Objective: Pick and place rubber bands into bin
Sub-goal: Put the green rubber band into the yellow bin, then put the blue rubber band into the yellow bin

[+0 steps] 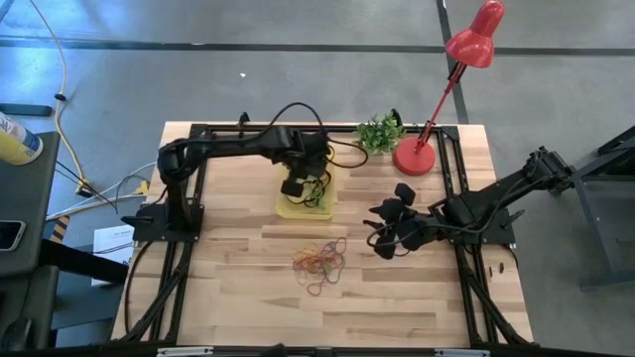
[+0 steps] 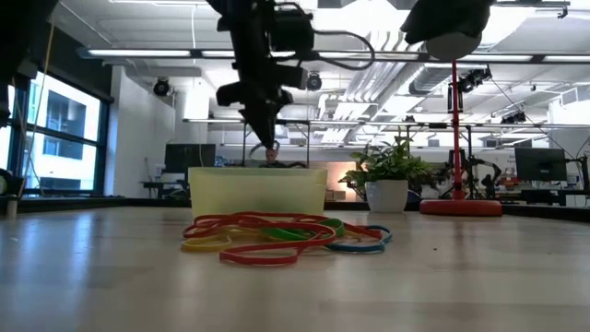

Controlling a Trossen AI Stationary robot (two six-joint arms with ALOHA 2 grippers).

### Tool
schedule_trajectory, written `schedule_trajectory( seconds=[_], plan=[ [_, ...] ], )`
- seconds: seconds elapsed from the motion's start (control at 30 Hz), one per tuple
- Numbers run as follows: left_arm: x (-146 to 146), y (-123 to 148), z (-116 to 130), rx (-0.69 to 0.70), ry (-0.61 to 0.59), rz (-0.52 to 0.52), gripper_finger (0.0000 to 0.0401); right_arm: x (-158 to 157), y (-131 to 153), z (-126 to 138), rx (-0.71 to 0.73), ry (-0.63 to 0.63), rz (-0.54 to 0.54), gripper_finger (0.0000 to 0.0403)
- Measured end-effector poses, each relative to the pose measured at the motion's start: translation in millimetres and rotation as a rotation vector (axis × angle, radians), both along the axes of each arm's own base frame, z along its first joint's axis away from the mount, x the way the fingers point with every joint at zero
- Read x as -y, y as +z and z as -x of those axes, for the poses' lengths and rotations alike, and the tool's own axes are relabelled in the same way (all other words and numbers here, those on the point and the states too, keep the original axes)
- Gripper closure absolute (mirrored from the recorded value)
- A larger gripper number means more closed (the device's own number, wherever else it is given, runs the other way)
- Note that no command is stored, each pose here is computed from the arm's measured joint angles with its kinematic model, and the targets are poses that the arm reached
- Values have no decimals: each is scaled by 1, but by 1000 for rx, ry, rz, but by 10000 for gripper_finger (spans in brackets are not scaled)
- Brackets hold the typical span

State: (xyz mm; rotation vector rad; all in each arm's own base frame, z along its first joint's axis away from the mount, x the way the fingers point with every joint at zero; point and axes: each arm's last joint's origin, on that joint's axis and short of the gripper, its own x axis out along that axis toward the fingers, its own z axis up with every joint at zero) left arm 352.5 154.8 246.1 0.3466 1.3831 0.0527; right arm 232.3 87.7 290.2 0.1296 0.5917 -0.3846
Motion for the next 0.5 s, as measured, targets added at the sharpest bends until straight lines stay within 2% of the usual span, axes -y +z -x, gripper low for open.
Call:
schedule_trajectory(
  seconds=[0.23, 0.5],
  plan=[
    [-3, -12, -4, -35, -40, -2, 379, -1, 3, -3, 48, -9, -14, 263],
    [-3, -12, -3, -50, -67, 2, 292, 0, 6, -5, 86, -31, -13, 263]
  ],
)
